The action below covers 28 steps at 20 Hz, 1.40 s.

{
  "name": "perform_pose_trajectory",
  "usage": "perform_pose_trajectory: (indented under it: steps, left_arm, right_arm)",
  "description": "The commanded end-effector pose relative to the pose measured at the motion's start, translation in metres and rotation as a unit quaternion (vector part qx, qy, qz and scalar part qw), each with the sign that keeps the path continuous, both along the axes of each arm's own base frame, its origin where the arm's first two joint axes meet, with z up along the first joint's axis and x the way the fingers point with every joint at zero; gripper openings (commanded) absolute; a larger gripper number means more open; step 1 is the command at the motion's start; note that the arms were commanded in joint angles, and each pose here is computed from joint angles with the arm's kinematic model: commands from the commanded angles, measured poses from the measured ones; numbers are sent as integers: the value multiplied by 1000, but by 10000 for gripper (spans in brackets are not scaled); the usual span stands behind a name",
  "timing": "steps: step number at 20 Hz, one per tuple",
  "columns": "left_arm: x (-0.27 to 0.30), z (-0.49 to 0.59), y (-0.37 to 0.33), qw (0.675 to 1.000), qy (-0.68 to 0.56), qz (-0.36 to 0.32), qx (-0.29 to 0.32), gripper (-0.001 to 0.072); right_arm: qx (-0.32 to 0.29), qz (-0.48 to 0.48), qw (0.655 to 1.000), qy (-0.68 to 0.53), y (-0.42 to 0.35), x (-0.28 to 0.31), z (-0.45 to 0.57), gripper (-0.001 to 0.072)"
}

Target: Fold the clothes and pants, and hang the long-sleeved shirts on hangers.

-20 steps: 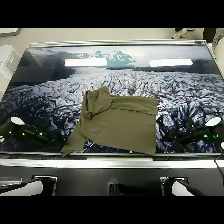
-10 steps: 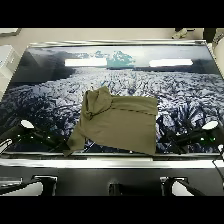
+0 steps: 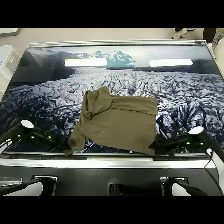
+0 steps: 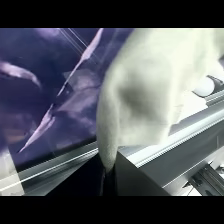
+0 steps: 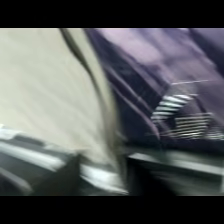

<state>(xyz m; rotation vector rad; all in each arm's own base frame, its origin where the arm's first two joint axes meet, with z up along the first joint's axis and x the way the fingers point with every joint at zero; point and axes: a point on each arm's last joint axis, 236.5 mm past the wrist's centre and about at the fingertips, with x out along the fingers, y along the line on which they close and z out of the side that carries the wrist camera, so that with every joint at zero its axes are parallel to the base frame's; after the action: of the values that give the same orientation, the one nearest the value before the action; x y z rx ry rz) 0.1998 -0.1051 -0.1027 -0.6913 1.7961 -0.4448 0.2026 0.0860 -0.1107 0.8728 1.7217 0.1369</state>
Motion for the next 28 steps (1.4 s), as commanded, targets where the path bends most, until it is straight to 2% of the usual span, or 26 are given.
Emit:
perform_pose_trajectory:
  steps: [1, 3, 5, 6, 7, 8, 9, 10, 11, 12, 14, 16, 18, 20, 23, 24, 25, 26, 27, 28]
  left_arm:
    - [12, 14, 2, 999, -36, 2, 5, 24]
    - [45, 44, 8, 994, -112, 3, 20, 24]
    - [101, 114, 19, 970, -237, 22, 49, 23]
    - [132, 168, 26, 946, -316, 38, 65, 23]
    - [161, 240, 34, 906, -410, 60, 82, 24]
    - [178, 320, 41, 855, -503, 84, 96, 24]
    - [183, 413, 47, 786, -598, 112, 106, 24]
    - [171, 497, 52, 715, -677, 134, 112, 24]
    - [143, 578, 52, 634, -750, 148, 115, 24]
    - [109, 638, 47, 569, -800, 155, 112, 24]
    - [37, 715, 34, 471, -860, 174, 89, 25]
    - [-21, 757, 32, 389, -896, 203, 69, 25]
    - [-58, 779, 37, 328, -914, 234, 54, 24]
    - [-73, 786, 42, 303, -918, 253, 46, 24]
    - [-54, 778, 47, 320, -910, 258, 47, 24]
    - [-40, 773, 51, 332, -905, 260, 50, 24]
    - [-23, 764, 54, 350, -898, 261, 54, 24]
    - [1, 750, 57, 377, -887, 260, 60, 24]
    - [29, 729, 59, 414, -872, 254, 68, 25]
    - [67, 697, 63, 464, -848, 240, 86, 25]
  right_arm:
    - [-1, 45, 999, -30, 27, 14, 10, 33]
    - [-11, 78, 993, -86, 20, 50, 44, 32]
    - [-68, 108, 975, -184, -2, 106, 107, 32]
    - [-112, 114, 953, -258, -18, 141, 156, 32]
    - [-159, 113, 922, -333, -33, 170, 212, 32]
    - [-213, 100, 876, -420, -50, 194, 285, 32]
    - [-261, 78, 821, -502, -65, 206, 361, 32]
    - [-304, 47, 751, -584, -77, 203, 445, 33]
    - [-334, 18, 686, -646, -84, 185, 517, 33]
    - [-352, -9, 622, -699, -85, 155, 582, 33]
    - [-357, -49, 527, -769, -80, 87, 662, 33]
    - [-349, -82, 474, -805, -75, 32, 699, 33]
    - [-341, -99, 446, -822, -71, -2, 715, 33]
    - [-330, -112, 437, -829, -69, -18, 722, 33]
    - [-329, -111, 445, -825, -69, -15, 718, 33]
    - [-330, -106, 459, -818, -70, -6, 711, 33]
    - [-332, -96, 481, -806, -70, 5, 699, 33]
    - [-333, -80, 521, -782, -71, 23, 677, 33]
    - [-331, -58, 581, -741, -72, 47, 641, 33]
    - [-329, -33, 644, -690, -73, 71, 597, 33]
